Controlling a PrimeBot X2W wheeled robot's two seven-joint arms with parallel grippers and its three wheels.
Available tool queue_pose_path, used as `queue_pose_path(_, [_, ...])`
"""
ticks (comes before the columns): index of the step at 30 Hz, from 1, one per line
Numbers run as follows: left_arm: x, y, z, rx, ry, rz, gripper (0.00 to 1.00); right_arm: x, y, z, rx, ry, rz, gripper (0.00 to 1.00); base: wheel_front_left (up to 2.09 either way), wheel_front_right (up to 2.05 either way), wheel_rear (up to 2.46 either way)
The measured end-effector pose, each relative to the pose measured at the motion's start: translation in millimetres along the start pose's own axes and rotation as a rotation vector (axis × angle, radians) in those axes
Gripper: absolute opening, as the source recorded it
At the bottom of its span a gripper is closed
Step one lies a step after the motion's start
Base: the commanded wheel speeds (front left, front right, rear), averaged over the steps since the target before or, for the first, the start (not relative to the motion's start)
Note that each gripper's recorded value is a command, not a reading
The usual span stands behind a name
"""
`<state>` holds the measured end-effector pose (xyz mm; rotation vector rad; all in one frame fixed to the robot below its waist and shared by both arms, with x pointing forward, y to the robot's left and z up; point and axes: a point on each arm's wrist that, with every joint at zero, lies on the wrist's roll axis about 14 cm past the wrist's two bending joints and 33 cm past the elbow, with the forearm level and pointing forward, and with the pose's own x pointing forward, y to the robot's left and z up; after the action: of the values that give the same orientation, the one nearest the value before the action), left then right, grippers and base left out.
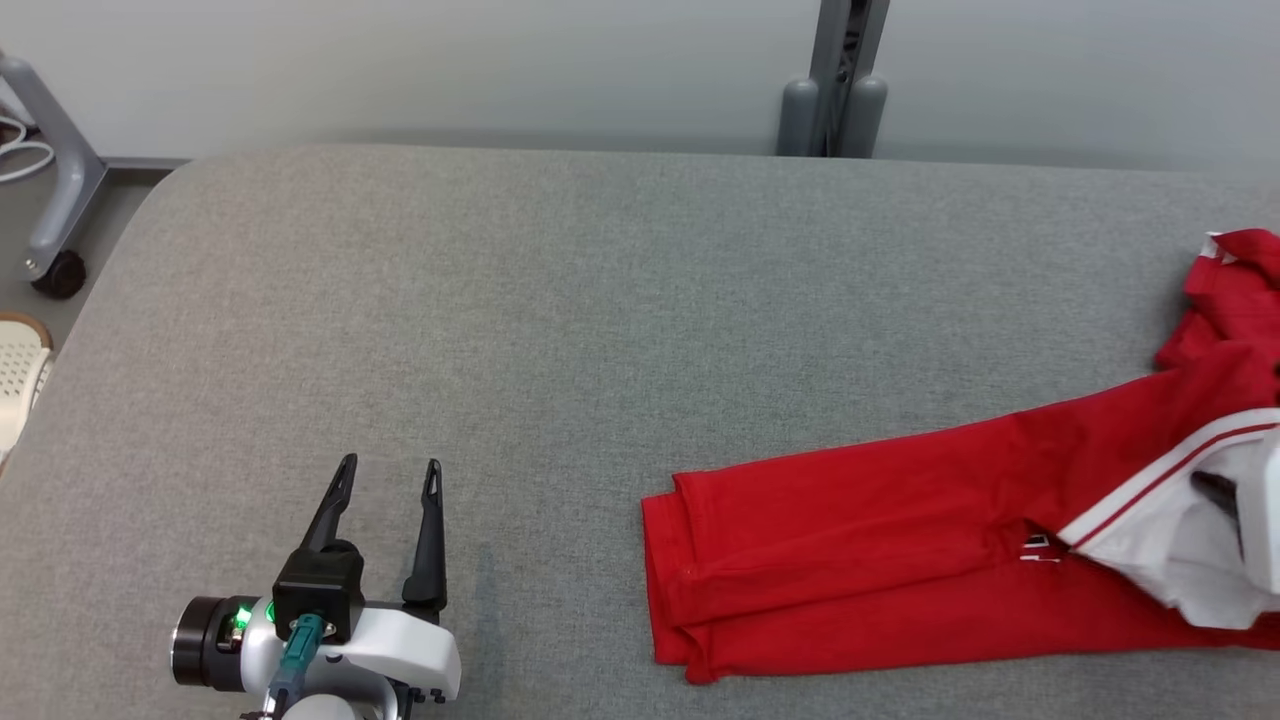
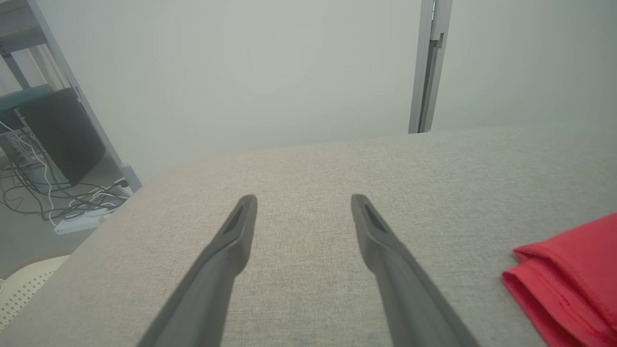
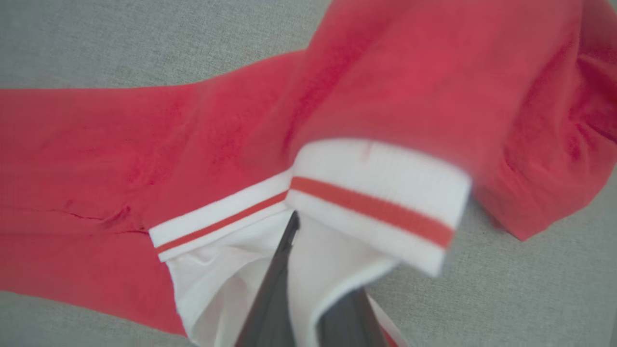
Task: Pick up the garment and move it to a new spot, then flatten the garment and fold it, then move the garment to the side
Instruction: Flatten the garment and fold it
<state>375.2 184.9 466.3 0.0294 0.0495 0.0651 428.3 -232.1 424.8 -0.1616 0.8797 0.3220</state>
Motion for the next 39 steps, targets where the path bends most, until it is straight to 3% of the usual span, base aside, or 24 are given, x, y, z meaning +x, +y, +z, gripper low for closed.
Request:
queue_pose_path(3, [-2,-3,0,-0.011,0.001,-0.009,1.00,-8,14,5,0.030,0.008,0.038,0.00,0.00,0.00,0.00])
queue_pose_path(10, [-8,-7,0,-0.033,0.003,-0.015,1.00,-30,36,22,-0.017,0.003,0.071,0.00,0.00,0.00,0.00])
queue_pose_path(20, [-12,-4,-4,-0.065,0.018,0.015,1.00,-31,88,39,0.025,0.023,0.183,0.00,0.00,0.00,0.00])
queue_pose_path(32, [-24,8,-8,-0.074,0.027,0.065,1.00,-37,168,36,0.146,0.056,0.302,0.00,0.00,0.00,0.00])
queue_pose_path(36, [-28,8,-9,-0.079,0.031,0.069,1.00,-39,162,35,0.177,0.044,0.269,0.00,0.00,0.00,0.00])
queue_pose_path(39, [-29,7,-9,-0.081,0.032,0.070,1.00,-30,168,29,0.222,0.042,0.308,0.00,0.00,0.00,0.00])
